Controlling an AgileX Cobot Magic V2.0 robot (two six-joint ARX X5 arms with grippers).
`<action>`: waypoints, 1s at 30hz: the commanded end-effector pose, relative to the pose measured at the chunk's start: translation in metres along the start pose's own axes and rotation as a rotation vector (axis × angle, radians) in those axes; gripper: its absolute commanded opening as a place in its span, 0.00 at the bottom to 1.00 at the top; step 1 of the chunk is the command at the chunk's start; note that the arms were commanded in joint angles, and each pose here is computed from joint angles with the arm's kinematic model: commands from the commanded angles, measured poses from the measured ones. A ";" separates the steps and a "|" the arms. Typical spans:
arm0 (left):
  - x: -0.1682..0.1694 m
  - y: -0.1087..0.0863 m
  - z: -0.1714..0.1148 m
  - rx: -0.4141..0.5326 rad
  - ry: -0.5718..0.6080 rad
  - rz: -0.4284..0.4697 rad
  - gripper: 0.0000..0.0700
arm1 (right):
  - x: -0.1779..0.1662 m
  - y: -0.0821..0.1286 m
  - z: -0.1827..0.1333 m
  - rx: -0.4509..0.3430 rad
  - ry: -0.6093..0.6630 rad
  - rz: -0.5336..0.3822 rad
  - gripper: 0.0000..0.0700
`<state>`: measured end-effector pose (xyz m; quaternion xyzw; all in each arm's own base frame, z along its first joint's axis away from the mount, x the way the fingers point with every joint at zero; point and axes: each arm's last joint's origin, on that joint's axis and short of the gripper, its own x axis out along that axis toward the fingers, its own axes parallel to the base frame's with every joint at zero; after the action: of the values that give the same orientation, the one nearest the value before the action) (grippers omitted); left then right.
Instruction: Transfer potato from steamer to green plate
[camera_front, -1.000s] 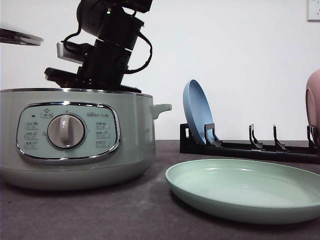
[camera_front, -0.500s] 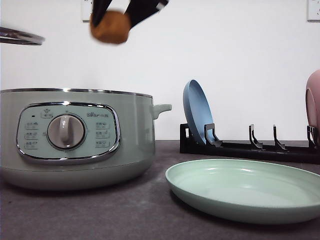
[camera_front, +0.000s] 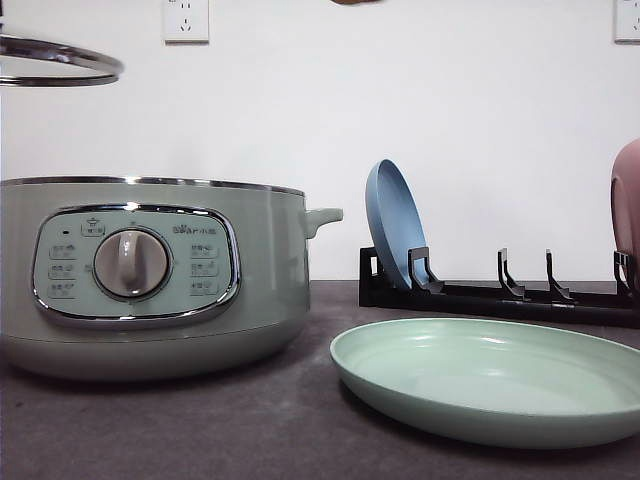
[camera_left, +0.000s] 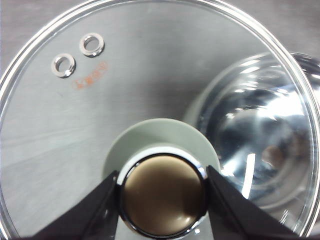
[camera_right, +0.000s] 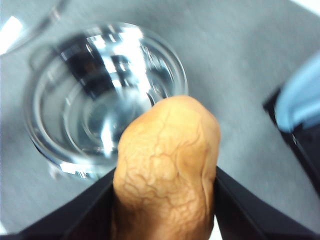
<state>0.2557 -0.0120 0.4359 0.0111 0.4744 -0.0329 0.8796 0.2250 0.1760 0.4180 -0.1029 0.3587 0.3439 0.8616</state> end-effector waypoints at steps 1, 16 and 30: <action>-0.008 -0.004 0.006 0.022 -0.066 -0.011 0.00 | 0.000 -0.001 -0.014 -0.009 -0.002 -0.003 0.36; -0.010 -0.042 0.004 0.144 -0.070 -0.097 0.00 | 0.029 -0.017 -0.136 0.294 -0.006 -0.049 0.36; -0.011 -0.058 0.001 0.195 -0.070 -0.134 0.00 | 0.103 -0.026 -0.198 0.451 0.042 -0.085 0.36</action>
<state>0.2472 -0.0682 0.4362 0.0625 0.4676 -0.1312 0.8719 0.1838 0.1234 0.2046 0.0624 0.4370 0.2209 0.8697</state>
